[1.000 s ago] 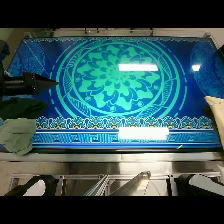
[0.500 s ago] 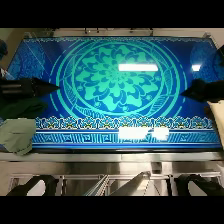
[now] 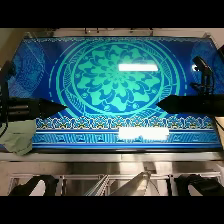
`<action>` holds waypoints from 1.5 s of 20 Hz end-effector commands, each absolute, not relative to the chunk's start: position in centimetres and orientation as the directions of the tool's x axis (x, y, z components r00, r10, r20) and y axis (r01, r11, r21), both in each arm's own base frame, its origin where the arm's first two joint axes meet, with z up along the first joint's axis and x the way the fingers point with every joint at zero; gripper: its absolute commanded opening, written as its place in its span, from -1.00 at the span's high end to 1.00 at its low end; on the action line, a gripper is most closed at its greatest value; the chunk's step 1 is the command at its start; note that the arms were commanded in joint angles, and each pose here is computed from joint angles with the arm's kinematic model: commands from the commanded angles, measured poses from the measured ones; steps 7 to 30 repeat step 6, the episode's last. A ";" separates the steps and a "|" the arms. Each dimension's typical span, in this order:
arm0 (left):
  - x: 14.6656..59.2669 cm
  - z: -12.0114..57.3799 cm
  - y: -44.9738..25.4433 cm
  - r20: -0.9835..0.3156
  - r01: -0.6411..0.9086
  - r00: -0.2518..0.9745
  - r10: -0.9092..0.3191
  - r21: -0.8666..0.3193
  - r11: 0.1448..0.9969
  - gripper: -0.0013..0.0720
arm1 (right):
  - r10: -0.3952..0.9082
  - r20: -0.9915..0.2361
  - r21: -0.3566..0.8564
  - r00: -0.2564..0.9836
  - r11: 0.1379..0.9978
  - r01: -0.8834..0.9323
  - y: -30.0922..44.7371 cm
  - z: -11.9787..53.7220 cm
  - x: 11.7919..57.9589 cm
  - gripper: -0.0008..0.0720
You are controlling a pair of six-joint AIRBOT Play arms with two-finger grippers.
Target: Fold the shirts.
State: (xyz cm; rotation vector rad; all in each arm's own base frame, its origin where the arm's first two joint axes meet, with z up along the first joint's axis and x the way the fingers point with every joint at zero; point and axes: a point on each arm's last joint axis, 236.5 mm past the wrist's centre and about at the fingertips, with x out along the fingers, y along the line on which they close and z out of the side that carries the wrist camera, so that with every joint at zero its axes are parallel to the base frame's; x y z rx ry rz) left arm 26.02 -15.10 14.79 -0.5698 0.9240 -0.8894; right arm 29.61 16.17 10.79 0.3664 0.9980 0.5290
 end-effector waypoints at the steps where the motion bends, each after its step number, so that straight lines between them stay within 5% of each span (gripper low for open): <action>1: 25.6 15.0 -15.3 -0.432 0.403 0.307 -0.848 -0.748 0.527 0.89 | 0.582 -0.689 0.526 0.432 0.812 -0.254 16.5 10.7 29.5 0.93; 30: 25.5 15.0 -15.3 -0.432 0.403 0.305 -0.849 -0.749 0.526 0.89 | 0.582 -0.689 0.526 0.431 0.812 -0.254 16.5 10.7 29.5 0.93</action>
